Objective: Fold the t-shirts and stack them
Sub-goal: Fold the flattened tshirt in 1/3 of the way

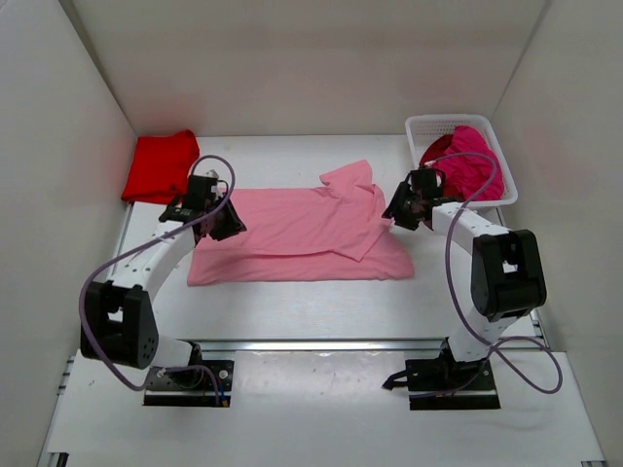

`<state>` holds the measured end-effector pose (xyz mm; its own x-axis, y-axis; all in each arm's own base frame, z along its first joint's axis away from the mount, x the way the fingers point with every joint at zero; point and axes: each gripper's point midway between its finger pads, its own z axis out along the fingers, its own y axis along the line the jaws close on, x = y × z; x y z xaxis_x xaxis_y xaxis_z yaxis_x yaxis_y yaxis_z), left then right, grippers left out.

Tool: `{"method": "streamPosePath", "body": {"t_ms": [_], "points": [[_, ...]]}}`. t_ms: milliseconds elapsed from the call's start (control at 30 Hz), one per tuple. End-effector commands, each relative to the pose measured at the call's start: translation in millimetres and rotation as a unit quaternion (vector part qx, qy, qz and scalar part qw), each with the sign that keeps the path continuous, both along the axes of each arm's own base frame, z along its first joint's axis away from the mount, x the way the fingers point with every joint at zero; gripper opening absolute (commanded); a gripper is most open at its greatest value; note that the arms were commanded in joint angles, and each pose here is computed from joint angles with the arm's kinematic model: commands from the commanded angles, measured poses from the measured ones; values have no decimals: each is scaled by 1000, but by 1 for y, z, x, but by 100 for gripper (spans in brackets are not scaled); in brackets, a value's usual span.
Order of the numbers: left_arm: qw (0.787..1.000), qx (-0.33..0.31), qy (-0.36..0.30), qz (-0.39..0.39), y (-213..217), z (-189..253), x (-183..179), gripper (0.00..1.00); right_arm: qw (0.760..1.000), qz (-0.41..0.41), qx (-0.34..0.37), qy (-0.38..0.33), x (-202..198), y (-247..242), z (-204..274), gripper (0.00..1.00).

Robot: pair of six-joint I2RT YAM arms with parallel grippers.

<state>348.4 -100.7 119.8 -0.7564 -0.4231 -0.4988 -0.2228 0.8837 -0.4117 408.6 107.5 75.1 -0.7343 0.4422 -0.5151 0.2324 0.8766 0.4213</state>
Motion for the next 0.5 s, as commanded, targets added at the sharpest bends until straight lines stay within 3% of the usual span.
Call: {"method": "streamPosePath", "body": {"t_ms": [0,467], "points": [[999,10,6,-40,-16,-2,-27,38,998,-51,-1,-20,14,-9,3,42],[998,-15,15,-62,-38,1,-49,38,998,-35,39,-27,24,-3,-16,39]]}}
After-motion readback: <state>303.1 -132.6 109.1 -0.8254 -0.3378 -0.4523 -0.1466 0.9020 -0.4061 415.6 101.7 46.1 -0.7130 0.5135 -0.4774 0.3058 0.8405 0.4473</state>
